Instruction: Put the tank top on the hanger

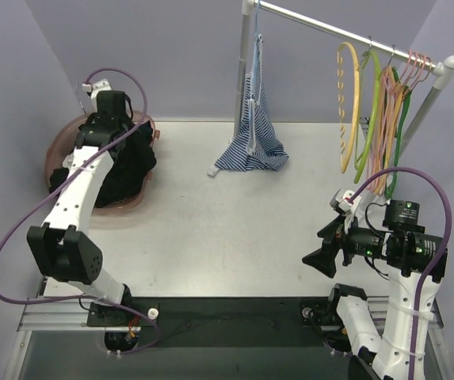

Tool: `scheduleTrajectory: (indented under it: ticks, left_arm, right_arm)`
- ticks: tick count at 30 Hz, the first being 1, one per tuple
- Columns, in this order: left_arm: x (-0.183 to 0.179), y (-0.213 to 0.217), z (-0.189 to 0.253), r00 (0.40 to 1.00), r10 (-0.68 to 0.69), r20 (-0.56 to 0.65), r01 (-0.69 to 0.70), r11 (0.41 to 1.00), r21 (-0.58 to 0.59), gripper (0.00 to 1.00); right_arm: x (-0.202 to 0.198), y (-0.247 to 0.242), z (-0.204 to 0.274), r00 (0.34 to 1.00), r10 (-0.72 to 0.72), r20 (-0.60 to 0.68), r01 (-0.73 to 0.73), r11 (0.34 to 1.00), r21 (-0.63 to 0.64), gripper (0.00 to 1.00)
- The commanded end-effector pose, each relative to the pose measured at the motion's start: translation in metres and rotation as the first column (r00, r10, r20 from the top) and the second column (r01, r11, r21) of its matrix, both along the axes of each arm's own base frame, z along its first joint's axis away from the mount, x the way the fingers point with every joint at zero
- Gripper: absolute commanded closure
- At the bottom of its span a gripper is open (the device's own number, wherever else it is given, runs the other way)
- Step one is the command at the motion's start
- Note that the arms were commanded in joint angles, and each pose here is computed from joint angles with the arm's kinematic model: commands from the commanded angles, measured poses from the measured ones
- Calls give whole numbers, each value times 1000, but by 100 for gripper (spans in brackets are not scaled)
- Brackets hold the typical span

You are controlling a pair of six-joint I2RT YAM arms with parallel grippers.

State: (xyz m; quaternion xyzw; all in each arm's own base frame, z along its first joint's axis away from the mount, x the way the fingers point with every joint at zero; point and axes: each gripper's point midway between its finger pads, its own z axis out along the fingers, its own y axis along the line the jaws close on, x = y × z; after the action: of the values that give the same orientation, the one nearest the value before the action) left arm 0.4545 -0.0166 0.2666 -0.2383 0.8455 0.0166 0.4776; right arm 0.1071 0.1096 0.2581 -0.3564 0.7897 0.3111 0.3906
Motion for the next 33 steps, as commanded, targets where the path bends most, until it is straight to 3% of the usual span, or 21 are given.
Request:
scheduleTrajectory:
  ticks: [1, 4, 8, 12, 17, 24, 28, 33]
  left_arm:
    - [-16, -5, 136, 935, -20, 355, 47, 997, -69, 100]
    - [-34, -15, 184, 876, -67, 478, 125, 988, -91, 100]
    - [-64, -50, 251, 728, -215, 651, 335, 940, -64, 100]
    - [-105, -80, 295, 593, -313, 742, 464, 886, 3, 100]
    - [-140, -118, 312, 489, -446, 750, 604, 793, 78, 100]
    - [-185, -151, 345, 341, -514, 787, 723, 678, 130, 100]
    - [-212, -188, 350, 257, -571, 780, 812, 565, 147, 100]
    - [-223, -224, 327, 242, -642, 727, 866, 480, 137, 100]
  right_arm:
    - [-14, 5, 11, 1000, 1, -26, -1, 1000, 20, 8]
    - [-14, 4, 16, 1000, -2, -7, 2, 1000, 12, 8]
    - [-13, 4, 22, 1000, -5, 14, 5, 1000, 6, 8]
    - [-11, 4, 24, 1000, -11, 17, 11, 1000, 13, 8]
    - [-10, 5, 26, 1000, -19, 22, 19, 1000, 23, 7]
    - [-8, 5, 26, 1000, -26, 18, 25, 999, 30, 7]
    - [-7, 4, 25, 1000, -26, 16, 25, 999, 28, 7]
    - [-7, 4, 25, 999, -27, 19, 27, 999, 24, 7]
